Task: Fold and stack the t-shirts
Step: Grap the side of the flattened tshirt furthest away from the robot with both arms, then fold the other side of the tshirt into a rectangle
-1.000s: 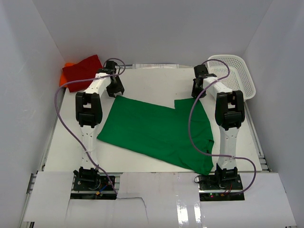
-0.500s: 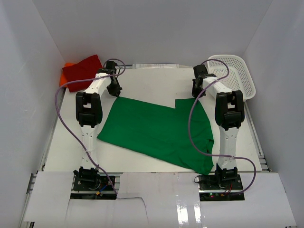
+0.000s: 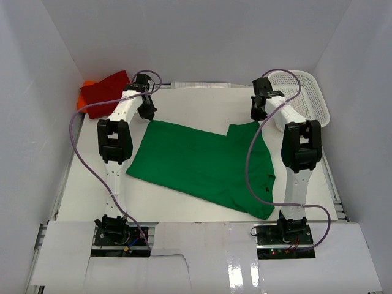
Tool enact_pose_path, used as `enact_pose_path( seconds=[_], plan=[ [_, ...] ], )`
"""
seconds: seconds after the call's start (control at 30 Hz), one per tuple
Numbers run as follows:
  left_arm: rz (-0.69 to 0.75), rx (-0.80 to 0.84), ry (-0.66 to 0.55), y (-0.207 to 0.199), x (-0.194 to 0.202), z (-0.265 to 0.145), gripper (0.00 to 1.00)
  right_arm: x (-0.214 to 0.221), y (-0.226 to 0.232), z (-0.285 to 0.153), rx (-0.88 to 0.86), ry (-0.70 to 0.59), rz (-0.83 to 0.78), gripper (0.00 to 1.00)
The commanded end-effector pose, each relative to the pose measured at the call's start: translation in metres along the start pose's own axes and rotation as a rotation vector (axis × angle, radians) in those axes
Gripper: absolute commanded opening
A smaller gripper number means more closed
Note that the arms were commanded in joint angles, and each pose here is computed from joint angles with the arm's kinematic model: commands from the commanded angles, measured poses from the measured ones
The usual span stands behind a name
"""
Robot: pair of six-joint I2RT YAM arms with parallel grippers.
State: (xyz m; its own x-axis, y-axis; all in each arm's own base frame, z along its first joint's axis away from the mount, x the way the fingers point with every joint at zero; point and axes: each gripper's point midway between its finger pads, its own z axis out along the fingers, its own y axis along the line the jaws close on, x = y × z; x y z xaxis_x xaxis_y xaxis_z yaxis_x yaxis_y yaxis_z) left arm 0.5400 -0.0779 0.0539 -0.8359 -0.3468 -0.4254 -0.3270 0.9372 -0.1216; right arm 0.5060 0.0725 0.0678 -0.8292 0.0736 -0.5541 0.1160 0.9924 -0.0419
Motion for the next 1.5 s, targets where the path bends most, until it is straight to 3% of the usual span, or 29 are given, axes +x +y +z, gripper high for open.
enact_pose_path(
  seconds=[0.0, 0.33, 1.0, 1.47],
  plan=[
    [0.02, -0.006, -0.057, 0.003, -0.01, -0.034, 0.0, -0.028, -0.002, -0.048, -0.015, -0.132, 0.002, 0.08],
    [0.019, -0.058, -0.036, 0.024, 0.016, -0.037, 0.0, 0.019, 0.007, -0.099, -0.053, -0.166, -0.022, 0.08],
    [0.001, -0.021, -0.075, 0.024, 0.014, -0.072, 0.0, 0.098, 0.009, -0.185, -0.134, -0.169, -0.067, 0.08],
    [-0.005, -0.036, -0.095, 0.04, 0.031, -0.099, 0.0, 0.173, 0.017, -0.227, -0.241, -0.083, -0.082, 0.08]
  ],
)
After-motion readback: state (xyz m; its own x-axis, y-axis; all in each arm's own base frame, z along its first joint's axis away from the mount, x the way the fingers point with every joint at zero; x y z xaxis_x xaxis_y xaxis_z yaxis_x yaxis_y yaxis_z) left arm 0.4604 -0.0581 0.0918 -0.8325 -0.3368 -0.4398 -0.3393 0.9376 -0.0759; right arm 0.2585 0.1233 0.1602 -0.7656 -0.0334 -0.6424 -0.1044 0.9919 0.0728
